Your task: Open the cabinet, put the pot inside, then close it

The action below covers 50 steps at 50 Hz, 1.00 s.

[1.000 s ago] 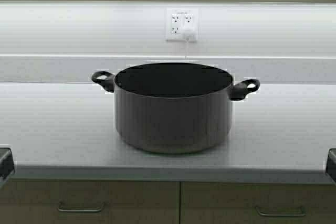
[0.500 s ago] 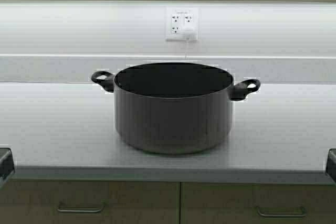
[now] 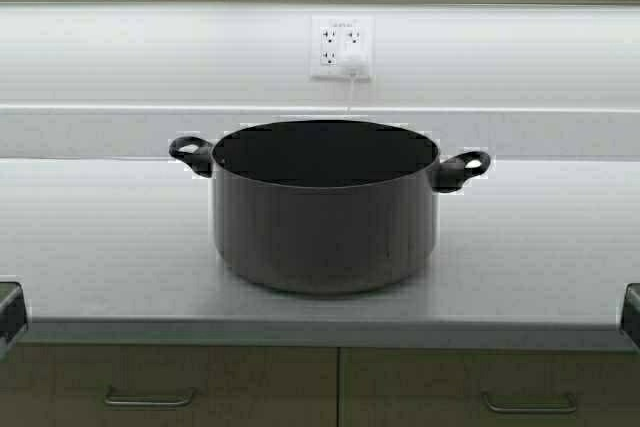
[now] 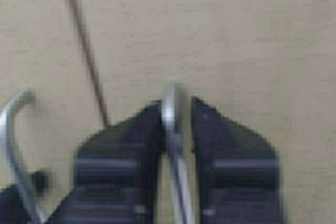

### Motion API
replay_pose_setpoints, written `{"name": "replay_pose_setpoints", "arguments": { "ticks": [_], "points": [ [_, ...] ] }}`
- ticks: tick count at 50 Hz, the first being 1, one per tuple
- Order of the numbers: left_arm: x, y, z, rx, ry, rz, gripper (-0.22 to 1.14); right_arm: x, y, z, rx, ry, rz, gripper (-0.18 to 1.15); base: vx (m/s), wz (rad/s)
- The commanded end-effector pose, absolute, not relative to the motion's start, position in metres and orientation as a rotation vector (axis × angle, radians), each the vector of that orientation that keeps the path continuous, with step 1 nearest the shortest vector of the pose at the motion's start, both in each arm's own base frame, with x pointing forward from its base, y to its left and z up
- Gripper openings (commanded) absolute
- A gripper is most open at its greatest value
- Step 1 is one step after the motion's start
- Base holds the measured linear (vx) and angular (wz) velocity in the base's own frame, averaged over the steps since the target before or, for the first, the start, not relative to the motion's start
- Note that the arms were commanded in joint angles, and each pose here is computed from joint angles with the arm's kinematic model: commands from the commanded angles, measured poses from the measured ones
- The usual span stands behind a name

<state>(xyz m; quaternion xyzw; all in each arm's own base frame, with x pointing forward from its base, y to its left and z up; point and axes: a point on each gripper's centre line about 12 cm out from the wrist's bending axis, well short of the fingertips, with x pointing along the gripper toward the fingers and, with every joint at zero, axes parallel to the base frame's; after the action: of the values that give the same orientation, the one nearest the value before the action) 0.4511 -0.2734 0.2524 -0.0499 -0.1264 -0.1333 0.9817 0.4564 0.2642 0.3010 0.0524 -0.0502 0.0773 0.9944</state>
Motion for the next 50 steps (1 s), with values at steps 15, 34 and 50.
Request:
{"name": "replay_pose_setpoints", "arguments": {
  "ticks": [15, 34, 50],
  "points": [
    [0.498, -0.268, 0.272, -0.147, -0.221, -0.255, 0.06, 0.5, 0.256, 0.319, 0.134, -0.072, 0.195, 0.07, -0.03, -0.02],
    [0.454, -0.254, 0.274, -0.128, -0.165, -0.277, 0.02, 0.452, 0.259, 0.321, 0.112, -0.028, 0.249, 0.07, -0.07, 0.01],
    [0.334, -0.219, 0.266, -0.073, -0.095, -0.353, 0.02, 0.357, 0.238, 0.312, 0.07, 0.063, 0.342, 0.07, 0.06, -0.02]
  ]
}}
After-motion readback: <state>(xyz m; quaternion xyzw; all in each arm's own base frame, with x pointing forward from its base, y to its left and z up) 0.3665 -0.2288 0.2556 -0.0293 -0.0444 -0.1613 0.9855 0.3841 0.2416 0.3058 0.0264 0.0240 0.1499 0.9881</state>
